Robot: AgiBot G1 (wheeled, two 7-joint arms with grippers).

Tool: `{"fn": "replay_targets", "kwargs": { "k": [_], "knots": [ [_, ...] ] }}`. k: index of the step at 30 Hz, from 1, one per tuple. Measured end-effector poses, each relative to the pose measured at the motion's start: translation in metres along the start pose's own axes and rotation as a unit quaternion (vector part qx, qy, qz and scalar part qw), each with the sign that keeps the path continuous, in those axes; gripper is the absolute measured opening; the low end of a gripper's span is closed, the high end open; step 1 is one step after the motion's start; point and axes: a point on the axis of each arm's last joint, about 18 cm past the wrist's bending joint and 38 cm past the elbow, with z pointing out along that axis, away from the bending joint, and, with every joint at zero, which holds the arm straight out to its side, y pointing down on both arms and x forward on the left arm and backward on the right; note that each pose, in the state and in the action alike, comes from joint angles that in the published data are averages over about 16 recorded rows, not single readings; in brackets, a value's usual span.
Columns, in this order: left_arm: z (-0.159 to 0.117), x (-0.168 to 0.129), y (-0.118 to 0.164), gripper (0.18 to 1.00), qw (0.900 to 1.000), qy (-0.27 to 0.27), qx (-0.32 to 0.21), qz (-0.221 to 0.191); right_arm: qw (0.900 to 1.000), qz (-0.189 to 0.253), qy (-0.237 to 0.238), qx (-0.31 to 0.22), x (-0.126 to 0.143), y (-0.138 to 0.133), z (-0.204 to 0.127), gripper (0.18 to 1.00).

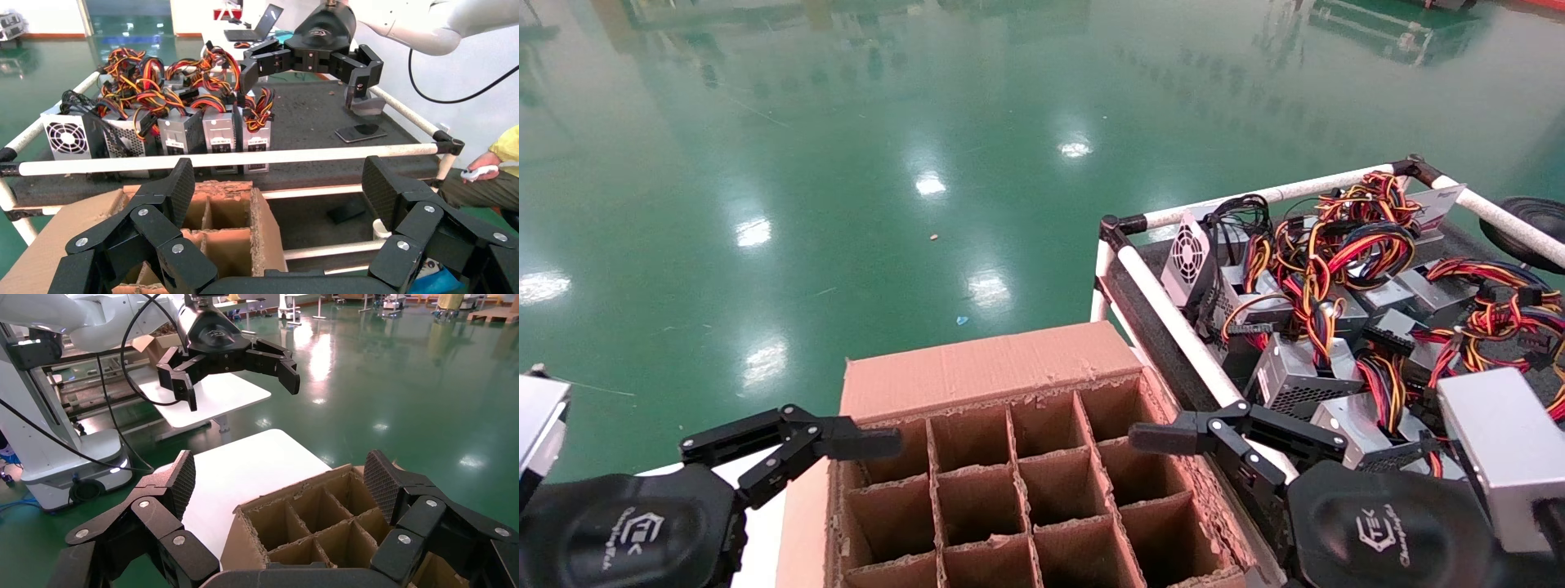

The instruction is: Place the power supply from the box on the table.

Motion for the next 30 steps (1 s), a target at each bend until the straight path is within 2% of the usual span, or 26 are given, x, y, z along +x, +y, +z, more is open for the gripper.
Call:
{"fn": "replay_targets", "kwargs": {
  "k": [30],
  "knots": [
    [0.0, 0.0, 0.0, 1.001, 1.0, 0.0, 0.0, 0.0, 1.0, 0.0, 0.001, 0.0, 0.0008, -0.0001, -0.0002, 1.0]
  ]
}}
